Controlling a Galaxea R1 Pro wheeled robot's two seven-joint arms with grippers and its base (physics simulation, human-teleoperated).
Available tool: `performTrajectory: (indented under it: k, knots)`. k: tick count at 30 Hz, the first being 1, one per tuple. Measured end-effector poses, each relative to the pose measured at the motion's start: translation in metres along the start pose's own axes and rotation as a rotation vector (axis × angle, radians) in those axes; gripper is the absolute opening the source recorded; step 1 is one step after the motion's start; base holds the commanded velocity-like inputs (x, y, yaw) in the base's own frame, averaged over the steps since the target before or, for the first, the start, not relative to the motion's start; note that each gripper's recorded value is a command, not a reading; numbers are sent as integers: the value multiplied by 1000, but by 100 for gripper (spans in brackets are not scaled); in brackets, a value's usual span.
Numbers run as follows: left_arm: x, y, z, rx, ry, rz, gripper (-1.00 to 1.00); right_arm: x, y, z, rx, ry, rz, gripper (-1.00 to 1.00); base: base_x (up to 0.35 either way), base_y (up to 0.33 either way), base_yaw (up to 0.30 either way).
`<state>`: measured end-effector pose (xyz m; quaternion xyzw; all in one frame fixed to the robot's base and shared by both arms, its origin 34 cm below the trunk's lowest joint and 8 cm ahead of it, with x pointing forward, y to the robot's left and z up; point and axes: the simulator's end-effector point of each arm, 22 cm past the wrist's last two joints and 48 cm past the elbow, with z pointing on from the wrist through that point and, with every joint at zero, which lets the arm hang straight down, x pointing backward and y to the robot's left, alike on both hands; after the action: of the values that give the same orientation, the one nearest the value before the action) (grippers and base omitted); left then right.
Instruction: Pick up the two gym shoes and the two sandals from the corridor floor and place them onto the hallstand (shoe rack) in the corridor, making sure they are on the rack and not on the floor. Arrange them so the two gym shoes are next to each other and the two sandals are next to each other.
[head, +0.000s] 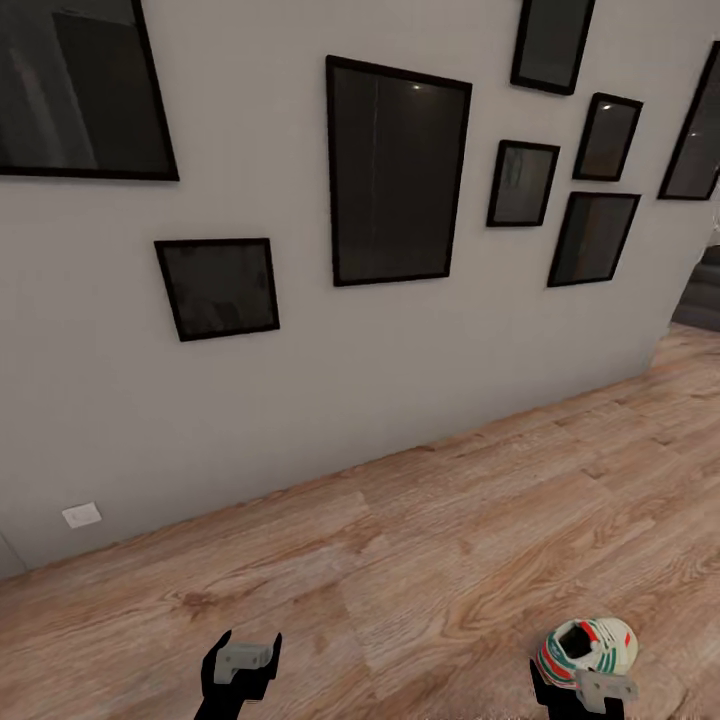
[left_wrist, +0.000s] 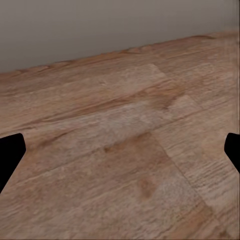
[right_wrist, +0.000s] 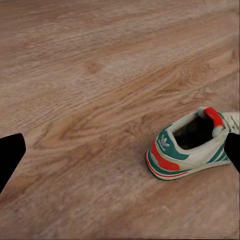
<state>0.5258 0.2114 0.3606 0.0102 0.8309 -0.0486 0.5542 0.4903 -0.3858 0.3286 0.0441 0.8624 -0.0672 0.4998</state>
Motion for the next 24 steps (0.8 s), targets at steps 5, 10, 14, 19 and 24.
performTrajectory:
  k: [5,10,14,19,24]
  knots:
    - [-2,0,0,0,-4,0,100,-2,0,0,0,-4,1,100,0,0,-279]
    - [-4,-1,0,1,-9,0,100,-4,0,0,0,-8,1,100,0,0,-266]
    - [-6,0,0,1,-13,1,100,-2,0,-1,0,-5,4,100,0,0,-265]
    - [-8,0,0,1,-18,2,100,-3,0,-1,0,-7,5,100,0,0,-264]
    - [-11,-1,0,1,-22,2,100,-5,0,-1,0,-11,6,100,0,0,-264]
